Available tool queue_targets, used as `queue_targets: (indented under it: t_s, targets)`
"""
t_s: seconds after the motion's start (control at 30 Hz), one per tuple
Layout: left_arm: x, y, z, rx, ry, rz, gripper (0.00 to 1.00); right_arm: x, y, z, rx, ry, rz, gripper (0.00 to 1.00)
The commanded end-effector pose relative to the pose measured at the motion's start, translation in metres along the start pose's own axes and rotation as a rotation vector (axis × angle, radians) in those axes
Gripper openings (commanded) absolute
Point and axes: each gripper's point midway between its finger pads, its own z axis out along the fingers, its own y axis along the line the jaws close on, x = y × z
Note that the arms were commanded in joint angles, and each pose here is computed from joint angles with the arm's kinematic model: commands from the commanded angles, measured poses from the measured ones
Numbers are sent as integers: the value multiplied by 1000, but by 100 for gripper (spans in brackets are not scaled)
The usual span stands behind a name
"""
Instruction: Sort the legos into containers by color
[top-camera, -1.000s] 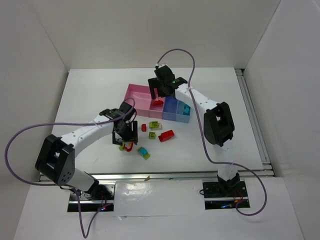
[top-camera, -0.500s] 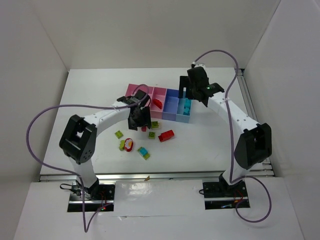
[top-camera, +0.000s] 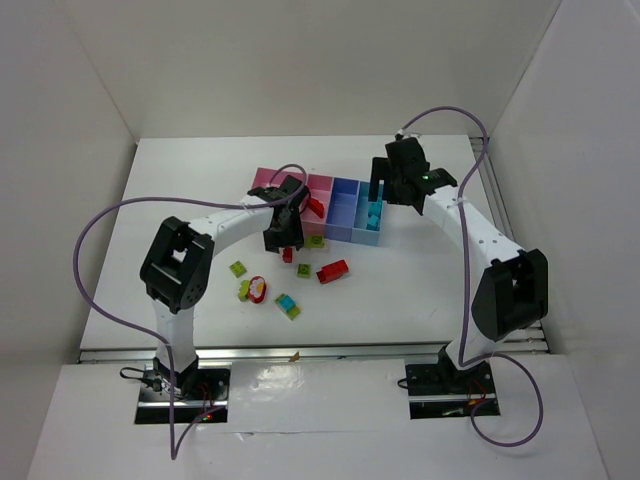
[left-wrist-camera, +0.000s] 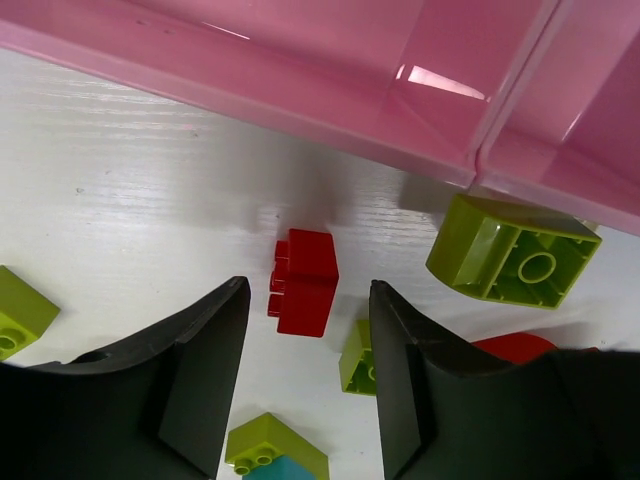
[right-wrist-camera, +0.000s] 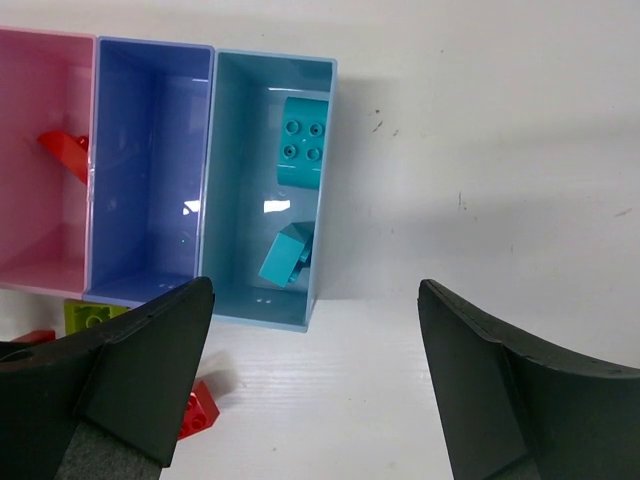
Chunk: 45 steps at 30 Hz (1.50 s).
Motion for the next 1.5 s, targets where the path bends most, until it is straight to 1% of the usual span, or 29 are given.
queue_targets:
  t_s: [0.0,0.07,0.2,0.23,0.27,0.47,0.5,0.6,0.63,0.7,0.73,0.8,0.83,0.87,0.93,0.97,1.0,1.03,1.07,1.1,1.13,1.17,1.2,1.23,1.33,1.37,1.4,1.43,1.47]
  targets:
    - [-3,8,2,-38,-8,-32,62,0,-2,-6,-3,-2,9,90]
    - [0,9,7,-48,3,-30,62,-3,-1,-7,-6,-11,11,90]
    - [5,13,12,-61,18,-26,56,-1,-1,-4,-3,-2,0,90]
    - [5,13,12,-61,18,-17,45,-1,-1,-4,-3,-2,0,90]
    - [6,12,12,-54,24,-17,43,-1,-1,-4,-3,-2,0,90]
    - [10,16,14,-62,34,6,43,1,-1,-1,0,6,-3,90]
    - [10,16,14,-62,34,6,36,1,-1,-1,0,6,-3,90]
    - [5,12,2,-42,29,26,26,-3,0,-3,-3,-4,0,90]
    - [-6,6,-9,-21,4,34,21,-3,0,-3,-3,-4,0,90]
    - [-19,-1,-28,7,-30,45,16,-4,-2,-3,5,-7,0,90]
    - [-35,-12,-48,58,-79,55,16,-11,0,-8,-2,-27,6,90]
    - [-60,-32,-75,130,-133,64,16,-16,-2,-13,5,-40,9,90]
    - [-60,-32,-76,131,-133,64,16,-18,-2,-16,1,-49,12,90]
    - [-74,-45,-83,163,-156,72,16,-19,-4,-16,12,-53,12,90]
    - [-85,-59,-85,199,-167,70,16,-23,-8,-20,15,-65,22,90]
    - [-101,-69,-94,235,-192,68,16,-19,-9,-18,19,-56,19,90]
    - [-105,-73,-75,225,-171,64,16,-19,-9,-18,19,-56,19,90]
    - [-109,-77,-71,224,-169,64,16,-13,-11,-18,27,-34,12,90]
    - [-123,-90,-79,264,-200,61,16,-17,-11,-21,26,-38,13,90]
    - [-131,-93,-73,271,-200,52,16,-22,-12,-24,34,-50,16,90]
    - [-130,-96,-51,255,-178,55,16,-24,-13,-26,35,-48,7,90]
    - [-141,-104,-55,275,-204,52,16,-24,-15,-28,45,-46,5,90]
    - [-143,-107,-50,275,-205,52,18,-32,-16,-35,48,-67,2,90]
    - [-145,-104,-35,260,-194,44,19,-29,-17,-35,52,-55,-2,90]
    - [-155,-104,-35,264,-215,10,30,-35,-23,-40,69,-69,7,90]
    - [-155,-104,-38,268,-221,9,40,-35,-23,-40,69,-69,7,90]
    - [-152,-102,-32,263,-214,10,54,-35,-23,-40,69,-69,7,90]
    - [-157,-105,-41,279,-235,7,70,-35,-23,-40,69,-69,7,90]
    - [-156,-103,-42,278,-233,7,72,-35,-23,-40,69,-69,7,90]
